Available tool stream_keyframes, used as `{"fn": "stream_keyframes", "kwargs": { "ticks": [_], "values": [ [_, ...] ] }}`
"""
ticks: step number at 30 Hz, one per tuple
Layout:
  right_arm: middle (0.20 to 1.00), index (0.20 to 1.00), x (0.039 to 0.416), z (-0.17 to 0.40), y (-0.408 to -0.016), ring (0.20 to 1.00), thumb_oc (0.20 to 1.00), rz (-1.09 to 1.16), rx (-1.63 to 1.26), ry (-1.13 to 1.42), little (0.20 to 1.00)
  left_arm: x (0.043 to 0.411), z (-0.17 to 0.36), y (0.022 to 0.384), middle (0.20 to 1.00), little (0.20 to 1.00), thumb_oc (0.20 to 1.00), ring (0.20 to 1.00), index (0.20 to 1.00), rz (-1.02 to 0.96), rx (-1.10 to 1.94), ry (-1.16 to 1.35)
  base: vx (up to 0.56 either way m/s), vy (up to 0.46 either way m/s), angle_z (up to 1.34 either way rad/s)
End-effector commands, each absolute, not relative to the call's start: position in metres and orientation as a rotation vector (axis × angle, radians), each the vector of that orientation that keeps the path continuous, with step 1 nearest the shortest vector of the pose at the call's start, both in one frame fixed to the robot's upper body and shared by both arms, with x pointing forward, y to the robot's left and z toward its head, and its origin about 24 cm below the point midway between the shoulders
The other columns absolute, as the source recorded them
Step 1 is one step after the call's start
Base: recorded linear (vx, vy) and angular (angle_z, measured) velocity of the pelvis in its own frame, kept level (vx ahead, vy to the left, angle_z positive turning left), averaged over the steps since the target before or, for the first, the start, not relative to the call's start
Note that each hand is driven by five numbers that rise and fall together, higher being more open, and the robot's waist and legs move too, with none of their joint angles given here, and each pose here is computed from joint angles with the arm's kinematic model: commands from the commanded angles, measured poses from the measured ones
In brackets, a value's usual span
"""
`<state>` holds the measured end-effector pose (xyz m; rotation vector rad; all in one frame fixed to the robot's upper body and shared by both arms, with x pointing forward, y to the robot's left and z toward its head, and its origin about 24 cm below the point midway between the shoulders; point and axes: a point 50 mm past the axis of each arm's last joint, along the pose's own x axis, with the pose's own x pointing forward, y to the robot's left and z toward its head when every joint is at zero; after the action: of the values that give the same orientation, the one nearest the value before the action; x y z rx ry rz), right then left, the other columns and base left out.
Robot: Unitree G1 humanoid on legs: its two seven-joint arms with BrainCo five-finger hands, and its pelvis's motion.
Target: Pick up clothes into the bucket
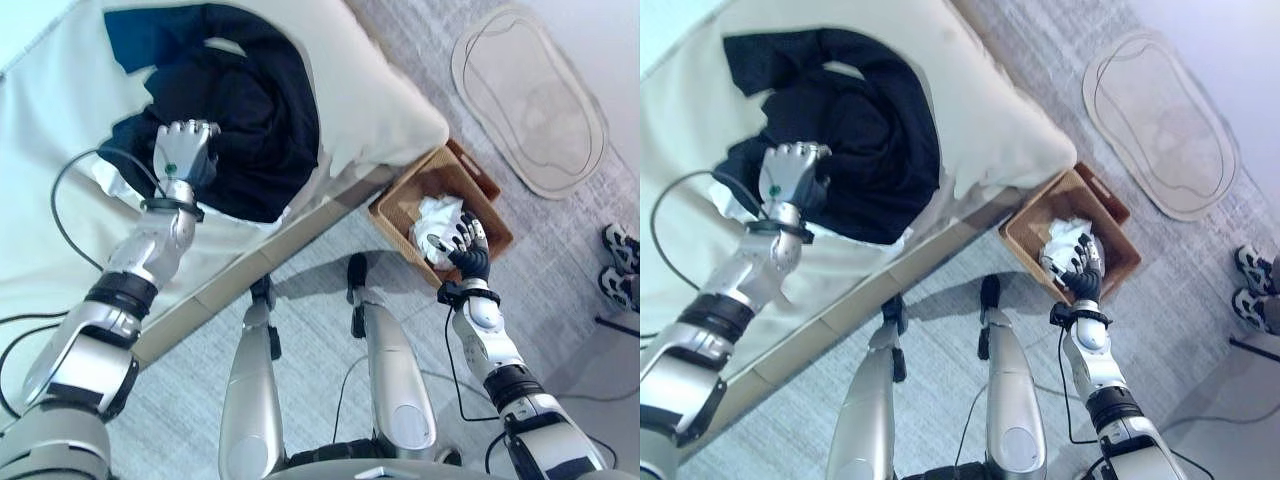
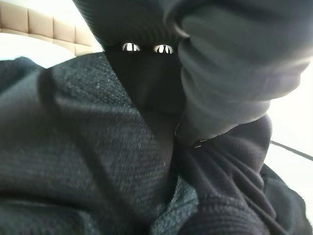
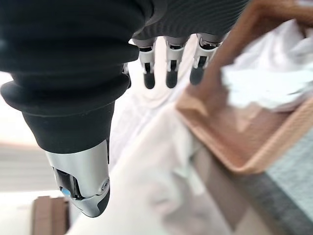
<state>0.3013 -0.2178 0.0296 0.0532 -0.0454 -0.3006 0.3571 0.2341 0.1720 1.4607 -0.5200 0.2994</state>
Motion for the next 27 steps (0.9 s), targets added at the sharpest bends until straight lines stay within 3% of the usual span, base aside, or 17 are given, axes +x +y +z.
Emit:
{"fn": "stream_keyframes", "kwargs": {
  "ticks": [1,14,22,27],
  "values": [
    [1.0,1.0,0.288,0.026,-0.243,1.0,1.0,-0.384,0.014,-0.044,1.0,0.351,0.186,0.23,0.2,0.2,0.2,0.2,0.2,0.308,1.384,-0.617,0.11,-0.031,0.03],
    [1.0,1.0,0.272,0.007,-0.23,1.0,1.0,-0.259,-0.06,0.033,1.0,0.319,0.205,0.215,0.2,0.2,0.2,0.2,0.2,0.222,1.202,-0.786,0.1,-0.018,0.08],
    [1.0,1.0,0.283,0.05,-0.19,1.0,1.0,0.118,-0.457,-0.159,1.0,0.3,0.228,0.189,0.2,0.2,0.2,0.2,0.2,0.074,1.068,-0.945,0.08,0.0,0.07],
    [1.0,1.0,0.294,0.076,-0.16,1.0,1.0,0.219,-0.544,-0.295,1.0,0.288,0.226,0.171,0.2,0.2,0.2,0.2,0.2,-0.06,0.915,-0.968,0.06,0.017,-0.01]
  ]
}}
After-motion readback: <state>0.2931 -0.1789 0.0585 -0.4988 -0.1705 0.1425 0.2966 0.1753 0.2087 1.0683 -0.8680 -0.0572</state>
